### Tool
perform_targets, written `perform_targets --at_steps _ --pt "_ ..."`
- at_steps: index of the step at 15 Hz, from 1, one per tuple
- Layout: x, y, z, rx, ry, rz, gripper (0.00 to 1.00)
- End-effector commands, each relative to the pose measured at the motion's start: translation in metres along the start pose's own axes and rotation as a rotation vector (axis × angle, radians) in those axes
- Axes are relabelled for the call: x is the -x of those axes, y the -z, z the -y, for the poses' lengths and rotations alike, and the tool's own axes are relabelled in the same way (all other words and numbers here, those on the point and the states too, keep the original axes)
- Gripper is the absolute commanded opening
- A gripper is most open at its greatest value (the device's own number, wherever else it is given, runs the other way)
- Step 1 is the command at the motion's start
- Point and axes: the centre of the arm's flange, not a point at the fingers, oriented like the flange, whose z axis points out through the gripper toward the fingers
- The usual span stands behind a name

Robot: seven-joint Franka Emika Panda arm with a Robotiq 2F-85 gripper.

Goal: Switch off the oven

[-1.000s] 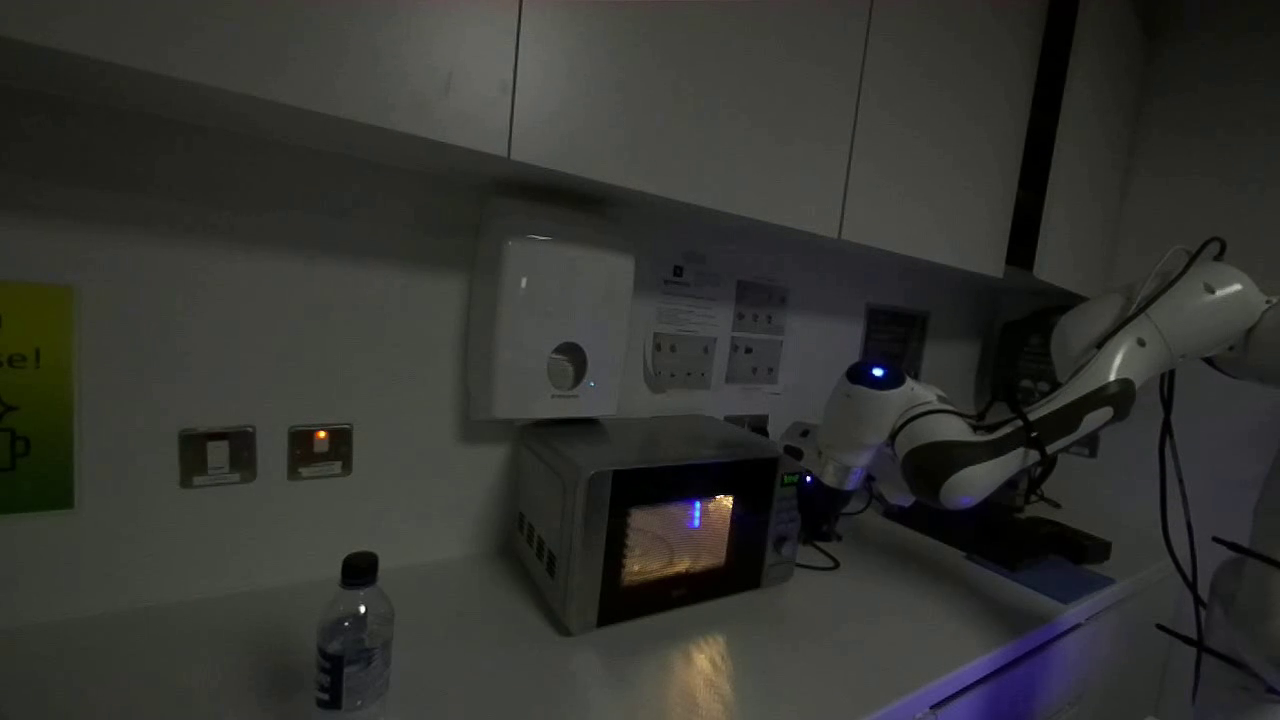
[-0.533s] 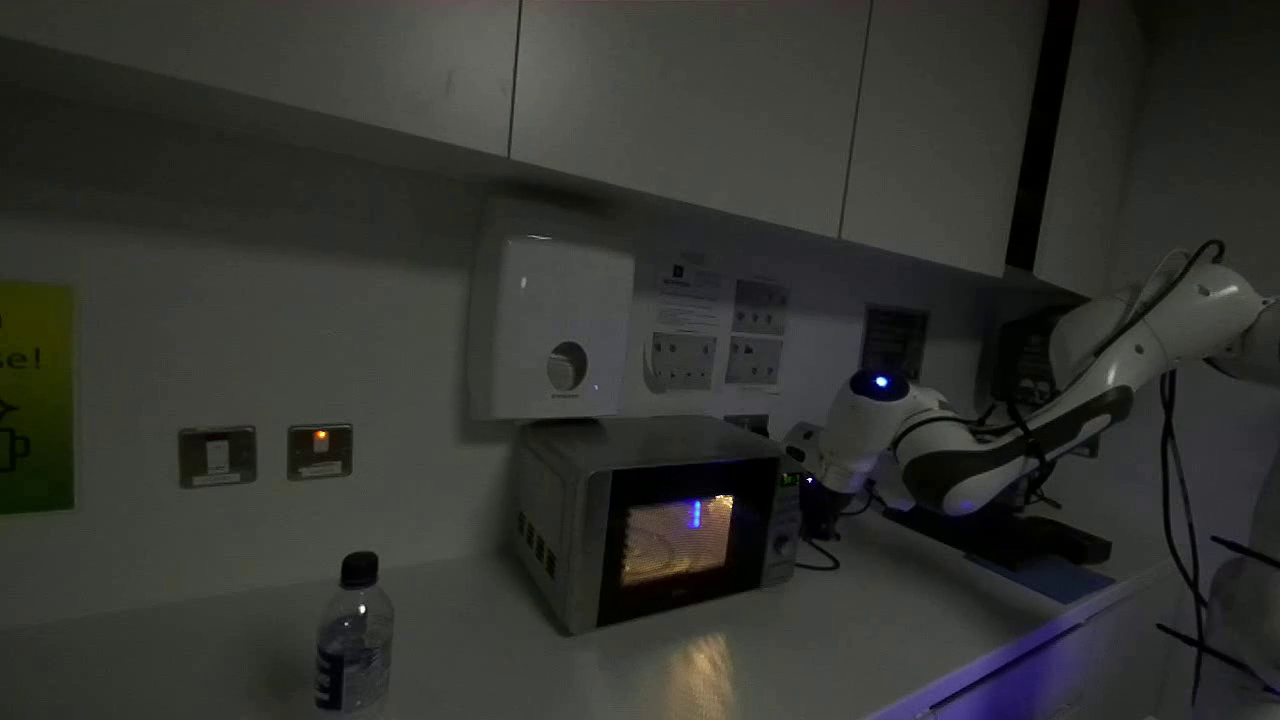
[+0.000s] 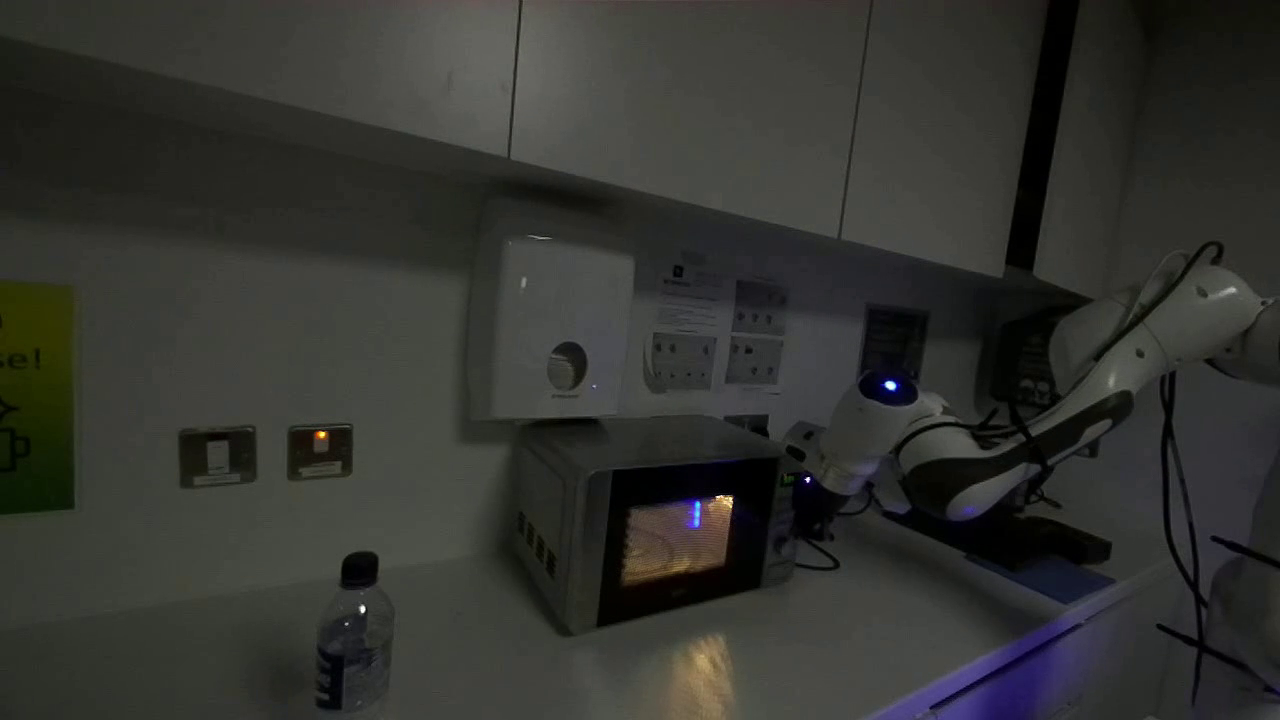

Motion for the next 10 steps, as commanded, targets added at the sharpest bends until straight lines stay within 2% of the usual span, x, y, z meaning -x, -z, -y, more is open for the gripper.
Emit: perform_targets --at_steps 1,10 --pt "0.008 -0.0004 -0.0013 0.028 0.007 -0.052 0.0" --pt "0.0086 -0.0012 0.0017 0.034 0.014 -0.045 0.0"
